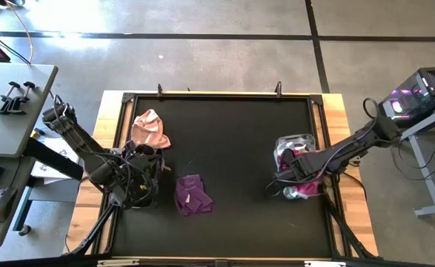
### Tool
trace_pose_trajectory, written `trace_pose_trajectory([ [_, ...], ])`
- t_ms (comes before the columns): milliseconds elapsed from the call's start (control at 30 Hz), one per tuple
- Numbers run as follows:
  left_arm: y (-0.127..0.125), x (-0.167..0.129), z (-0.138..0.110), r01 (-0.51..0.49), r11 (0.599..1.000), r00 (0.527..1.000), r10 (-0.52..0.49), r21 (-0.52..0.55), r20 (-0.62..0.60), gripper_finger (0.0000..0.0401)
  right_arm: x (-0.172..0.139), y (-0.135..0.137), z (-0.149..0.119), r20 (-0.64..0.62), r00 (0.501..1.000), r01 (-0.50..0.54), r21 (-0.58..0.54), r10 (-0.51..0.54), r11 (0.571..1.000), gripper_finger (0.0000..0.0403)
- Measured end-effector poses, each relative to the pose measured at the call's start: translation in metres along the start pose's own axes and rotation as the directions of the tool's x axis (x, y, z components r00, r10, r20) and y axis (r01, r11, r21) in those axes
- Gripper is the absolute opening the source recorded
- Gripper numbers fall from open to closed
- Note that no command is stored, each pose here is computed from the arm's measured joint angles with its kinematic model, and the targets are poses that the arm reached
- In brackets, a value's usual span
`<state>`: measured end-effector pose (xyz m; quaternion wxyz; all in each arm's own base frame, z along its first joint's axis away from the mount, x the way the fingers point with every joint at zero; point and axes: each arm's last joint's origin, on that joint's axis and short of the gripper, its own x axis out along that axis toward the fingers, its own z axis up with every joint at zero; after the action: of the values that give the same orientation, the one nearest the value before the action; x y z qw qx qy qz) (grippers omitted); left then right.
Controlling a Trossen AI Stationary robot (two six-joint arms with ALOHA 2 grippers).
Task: Sort towels by color in basket
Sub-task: Put the pink towel into the right transparent bin
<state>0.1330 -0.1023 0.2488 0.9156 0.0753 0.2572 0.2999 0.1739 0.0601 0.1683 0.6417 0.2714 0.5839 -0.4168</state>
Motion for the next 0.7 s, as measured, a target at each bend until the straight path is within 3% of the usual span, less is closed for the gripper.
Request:
trace_pose_trajectory([
  [200,0.000,0.000,0.000,0.000,1.000,1.000,0.000,0.000,0.001,0.0000,-0.026,0.000,0.008,0.055,0.996,0.068,-0.058,-0.064,0.996,0.0030],
  [467,0.000,0.000,0.000,0.000,1.000,1.000,0.000,0.000,0.000,0.0000,-0.084,-0.003,0.020,0.085,0.991,0.114,-0.074,-0.107,0.991,0.0154],
  [567,0.000,0.000,0.000,0.000,1.000,1.000,0.000,0.000,0.000,0.0000,-0.106,-0.006,0.024,0.083,0.990,0.117,-0.009,-0.115,0.993,0.0181],
  [700,0.000,0.000,0.000,0.000,1.000,1.000,0.000,0.001,-0.001,0.0000,-0.114,-0.007,0.025,0.080,0.994,0.061,0.105,-0.070,0.993,0.0184],
])
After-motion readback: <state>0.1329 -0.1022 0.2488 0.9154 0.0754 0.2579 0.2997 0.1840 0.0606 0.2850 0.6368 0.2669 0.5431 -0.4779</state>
